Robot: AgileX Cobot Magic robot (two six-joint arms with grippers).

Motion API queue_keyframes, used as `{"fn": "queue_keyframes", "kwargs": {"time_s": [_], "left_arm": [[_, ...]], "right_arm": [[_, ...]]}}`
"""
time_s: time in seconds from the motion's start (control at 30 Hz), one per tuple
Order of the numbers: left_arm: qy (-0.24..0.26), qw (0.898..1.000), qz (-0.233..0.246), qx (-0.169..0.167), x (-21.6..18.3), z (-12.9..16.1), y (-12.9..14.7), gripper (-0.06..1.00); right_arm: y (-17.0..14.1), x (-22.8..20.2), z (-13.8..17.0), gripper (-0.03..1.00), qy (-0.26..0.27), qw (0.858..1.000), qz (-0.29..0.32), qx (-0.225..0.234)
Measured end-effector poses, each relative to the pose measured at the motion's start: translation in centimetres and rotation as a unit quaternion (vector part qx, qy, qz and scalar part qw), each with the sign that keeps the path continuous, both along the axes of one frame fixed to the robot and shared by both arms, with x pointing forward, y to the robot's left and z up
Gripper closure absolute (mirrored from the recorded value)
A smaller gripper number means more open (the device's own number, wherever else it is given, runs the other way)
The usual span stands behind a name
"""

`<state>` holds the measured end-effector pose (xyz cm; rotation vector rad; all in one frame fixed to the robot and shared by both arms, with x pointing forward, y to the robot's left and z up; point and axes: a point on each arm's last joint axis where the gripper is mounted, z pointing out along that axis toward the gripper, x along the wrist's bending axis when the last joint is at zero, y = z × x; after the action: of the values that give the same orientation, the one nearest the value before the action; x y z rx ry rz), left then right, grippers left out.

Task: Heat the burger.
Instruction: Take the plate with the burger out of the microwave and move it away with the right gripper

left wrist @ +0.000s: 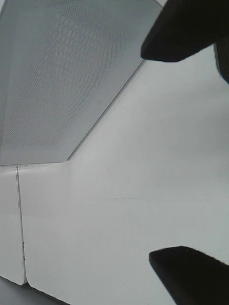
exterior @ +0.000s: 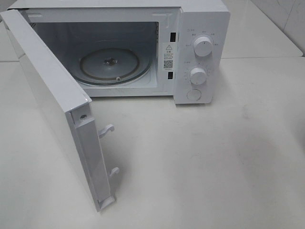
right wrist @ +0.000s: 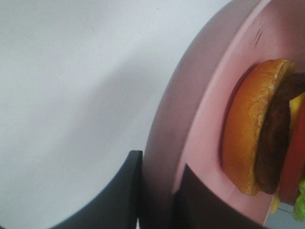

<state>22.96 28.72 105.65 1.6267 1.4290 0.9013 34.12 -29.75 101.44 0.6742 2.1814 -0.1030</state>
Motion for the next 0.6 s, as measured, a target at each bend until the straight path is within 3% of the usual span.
{"fn": "queue_keyframes", "kwargs": {"time_s": [0.6], "left_arm": [[0.000, 1.000, 0.000, 0.000, 0.0, 0.0, 0.0, -0.03]], "right_arm": [[1.5, 2.7, -0.3, 0.82, 0.003, 0.998, -0.066, 0.000]]}}
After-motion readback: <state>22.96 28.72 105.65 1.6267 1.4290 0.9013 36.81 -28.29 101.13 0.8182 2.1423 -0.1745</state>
